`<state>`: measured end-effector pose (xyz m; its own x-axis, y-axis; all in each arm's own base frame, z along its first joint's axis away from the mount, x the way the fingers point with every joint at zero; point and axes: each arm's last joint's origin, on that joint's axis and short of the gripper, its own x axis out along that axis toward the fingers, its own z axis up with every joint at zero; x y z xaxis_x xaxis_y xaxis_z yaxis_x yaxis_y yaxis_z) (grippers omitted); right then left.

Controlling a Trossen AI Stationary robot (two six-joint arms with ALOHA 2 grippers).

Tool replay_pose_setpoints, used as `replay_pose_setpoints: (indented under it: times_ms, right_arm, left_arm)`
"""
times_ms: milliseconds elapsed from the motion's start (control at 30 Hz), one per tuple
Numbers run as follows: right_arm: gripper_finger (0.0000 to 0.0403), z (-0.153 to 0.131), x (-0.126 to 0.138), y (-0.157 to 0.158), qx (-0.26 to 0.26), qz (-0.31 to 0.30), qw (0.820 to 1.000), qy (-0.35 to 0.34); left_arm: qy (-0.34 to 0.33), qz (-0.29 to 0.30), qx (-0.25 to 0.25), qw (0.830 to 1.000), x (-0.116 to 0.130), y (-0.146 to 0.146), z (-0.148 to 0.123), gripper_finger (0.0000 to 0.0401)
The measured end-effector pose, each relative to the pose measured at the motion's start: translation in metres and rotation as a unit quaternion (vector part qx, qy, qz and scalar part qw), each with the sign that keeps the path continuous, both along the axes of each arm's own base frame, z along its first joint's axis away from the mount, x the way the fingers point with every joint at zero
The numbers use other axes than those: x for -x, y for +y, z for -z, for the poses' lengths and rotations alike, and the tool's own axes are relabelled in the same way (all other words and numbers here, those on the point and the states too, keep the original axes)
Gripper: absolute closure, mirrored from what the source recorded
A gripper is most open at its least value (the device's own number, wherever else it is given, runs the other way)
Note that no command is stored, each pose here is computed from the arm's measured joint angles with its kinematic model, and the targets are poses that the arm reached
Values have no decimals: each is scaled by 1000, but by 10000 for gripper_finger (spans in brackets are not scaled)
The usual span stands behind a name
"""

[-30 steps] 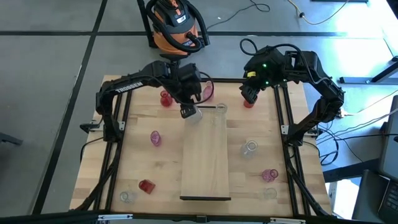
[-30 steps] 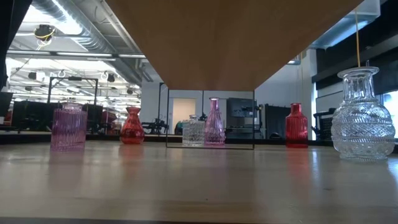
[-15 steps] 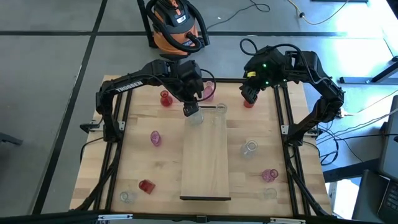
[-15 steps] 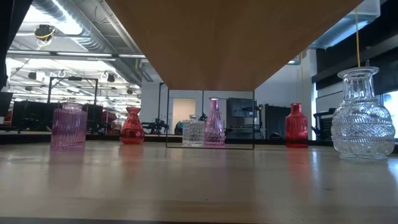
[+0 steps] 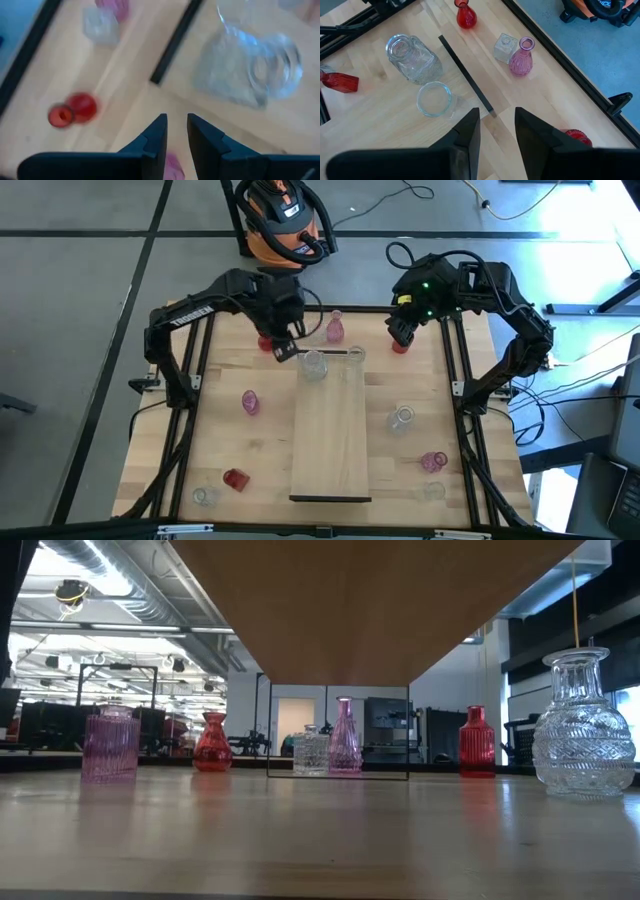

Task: Sort vases onto shelf
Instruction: Put the transparent vase on the shelf aligned with the transparent vase on the top

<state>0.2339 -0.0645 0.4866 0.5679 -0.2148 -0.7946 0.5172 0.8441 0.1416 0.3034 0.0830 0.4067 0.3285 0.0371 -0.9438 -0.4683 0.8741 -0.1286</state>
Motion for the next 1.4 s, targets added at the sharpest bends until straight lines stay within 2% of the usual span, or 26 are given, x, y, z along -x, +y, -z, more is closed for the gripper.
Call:
replay_pose_setpoints:
  times_ms: [167, 433, 600, 1033, 1400]
  right_arm:
    - [297, 0, 0, 0, 1, -1, 1000, 0]
    - [297, 0, 0, 0, 1, -2, 1000, 1]
    - [297, 0, 0, 0, 1, -2, 1000, 1]
    - [297, 0, 0, 0, 2, -4, 1000, 1]
    - [297, 0, 0, 0, 2, -4, 1000, 1]
  left_arm:
    - [-3, 36, 21, 999, -10, -19, 6, 332]
    - [52, 27, 45, 997, -18, -21, 42, 332]
    - [27, 34, 60, 997, -28, -22, 56, 332]
    - [-27, 27, 50, 998, -40, -19, 58, 332]
    - [-31, 5, 32, 999, -37, -2, 58, 332]
